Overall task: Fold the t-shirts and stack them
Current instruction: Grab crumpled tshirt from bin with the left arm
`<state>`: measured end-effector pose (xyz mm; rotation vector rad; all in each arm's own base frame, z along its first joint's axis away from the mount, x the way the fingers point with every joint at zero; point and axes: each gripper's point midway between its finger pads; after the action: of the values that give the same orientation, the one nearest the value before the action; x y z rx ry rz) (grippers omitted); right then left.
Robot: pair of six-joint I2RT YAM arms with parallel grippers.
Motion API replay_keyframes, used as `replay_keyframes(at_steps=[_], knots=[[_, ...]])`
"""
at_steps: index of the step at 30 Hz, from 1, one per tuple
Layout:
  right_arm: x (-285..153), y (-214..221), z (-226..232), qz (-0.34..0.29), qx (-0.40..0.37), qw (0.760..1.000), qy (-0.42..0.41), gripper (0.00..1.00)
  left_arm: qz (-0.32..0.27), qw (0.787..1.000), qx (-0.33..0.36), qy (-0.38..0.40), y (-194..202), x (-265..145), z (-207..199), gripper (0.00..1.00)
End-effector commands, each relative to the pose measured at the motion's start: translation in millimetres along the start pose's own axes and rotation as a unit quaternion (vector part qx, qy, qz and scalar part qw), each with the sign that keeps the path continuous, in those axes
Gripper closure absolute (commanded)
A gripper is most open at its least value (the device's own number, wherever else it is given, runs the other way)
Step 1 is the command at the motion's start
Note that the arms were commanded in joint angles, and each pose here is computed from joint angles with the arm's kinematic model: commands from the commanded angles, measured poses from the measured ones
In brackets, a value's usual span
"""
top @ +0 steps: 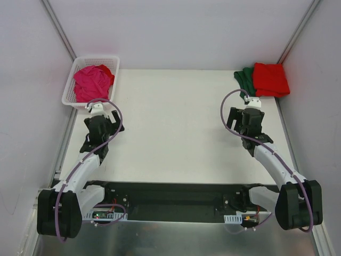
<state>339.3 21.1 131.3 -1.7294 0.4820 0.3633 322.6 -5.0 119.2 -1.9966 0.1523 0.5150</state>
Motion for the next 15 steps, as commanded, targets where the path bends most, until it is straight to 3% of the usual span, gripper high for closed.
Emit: replay_keyframes(at_steps=[1,15], knots=[[-2,-21,-2,-0.017,-0.001,1.0,0.005,0.04,-0.042,0.998,-0.019,-0.037,-16,-5,11,0.01],[0,-20,1,-0.007,-0.003,1.0,0.003,0.04,-0.034,0.999,-0.021,-0.013,-21,-2,-3,0.01]])
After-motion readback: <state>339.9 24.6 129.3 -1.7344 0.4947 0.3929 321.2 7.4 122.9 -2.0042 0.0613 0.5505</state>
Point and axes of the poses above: each gripper's point midway between its finger pads, its own x axis out along the fingers, its own z axis along the line the jaws close on, y = z × x, and after that the axes turned 15 degrees about -x, right-handed
